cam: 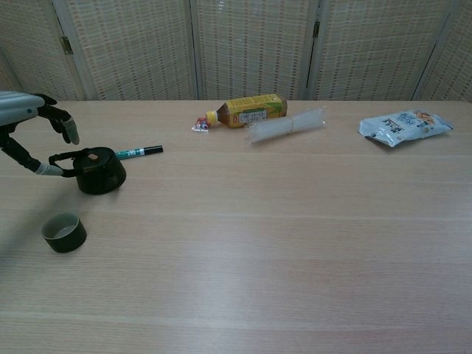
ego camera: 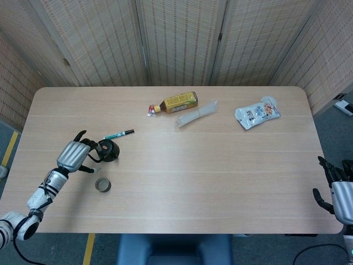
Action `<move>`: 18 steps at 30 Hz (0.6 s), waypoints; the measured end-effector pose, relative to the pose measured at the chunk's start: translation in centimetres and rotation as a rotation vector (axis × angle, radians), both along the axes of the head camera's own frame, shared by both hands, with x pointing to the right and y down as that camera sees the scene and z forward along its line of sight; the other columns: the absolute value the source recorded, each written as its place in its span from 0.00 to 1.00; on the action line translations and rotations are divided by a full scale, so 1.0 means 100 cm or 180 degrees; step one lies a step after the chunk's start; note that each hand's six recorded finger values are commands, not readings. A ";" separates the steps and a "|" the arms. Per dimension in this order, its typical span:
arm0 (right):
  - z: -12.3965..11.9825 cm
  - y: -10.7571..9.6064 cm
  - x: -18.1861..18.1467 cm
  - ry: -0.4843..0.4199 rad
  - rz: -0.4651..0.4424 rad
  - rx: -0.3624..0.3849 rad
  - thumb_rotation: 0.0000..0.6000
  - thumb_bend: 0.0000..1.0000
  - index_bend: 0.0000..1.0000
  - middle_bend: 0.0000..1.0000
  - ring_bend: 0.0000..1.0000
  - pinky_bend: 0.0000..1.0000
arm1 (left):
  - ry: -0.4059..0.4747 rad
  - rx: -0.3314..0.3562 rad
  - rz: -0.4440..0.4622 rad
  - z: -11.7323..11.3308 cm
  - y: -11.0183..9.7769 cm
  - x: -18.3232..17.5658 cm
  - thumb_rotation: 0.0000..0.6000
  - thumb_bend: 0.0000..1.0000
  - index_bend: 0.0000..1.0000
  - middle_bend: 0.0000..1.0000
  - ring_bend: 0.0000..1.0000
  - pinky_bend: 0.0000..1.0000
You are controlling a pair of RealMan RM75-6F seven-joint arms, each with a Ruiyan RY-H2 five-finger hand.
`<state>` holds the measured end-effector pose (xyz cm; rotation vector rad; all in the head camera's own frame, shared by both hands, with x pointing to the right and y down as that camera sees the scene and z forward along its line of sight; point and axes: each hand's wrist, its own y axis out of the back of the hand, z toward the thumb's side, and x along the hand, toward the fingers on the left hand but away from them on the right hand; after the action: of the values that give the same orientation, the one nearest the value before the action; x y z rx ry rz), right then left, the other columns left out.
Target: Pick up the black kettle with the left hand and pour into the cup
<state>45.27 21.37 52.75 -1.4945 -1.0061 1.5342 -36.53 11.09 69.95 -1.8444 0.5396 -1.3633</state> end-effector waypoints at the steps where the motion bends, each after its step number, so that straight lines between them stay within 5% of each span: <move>1: 0.000 0.000 0.000 -0.0001 -0.0002 -0.0006 1.00 0.39 0.06 0.24 0.26 0.07 | -0.0005 -0.0020 0.0034 0.002 0.002 0.000 0.77 0.20 0.39 0.40 0.31 0.00; 18: 0.000 0.001 -0.004 -0.0062 -0.0021 -0.0045 1.00 0.39 0.06 0.24 0.26 0.07 | -0.0203 -0.0197 0.0127 0.029 0.010 -0.007 0.77 0.20 0.42 0.42 0.33 0.00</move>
<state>44.90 21.47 52.76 -1.5239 -1.0025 1.5279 -37.24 12.06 72.84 -1.8445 0.4300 -1.4215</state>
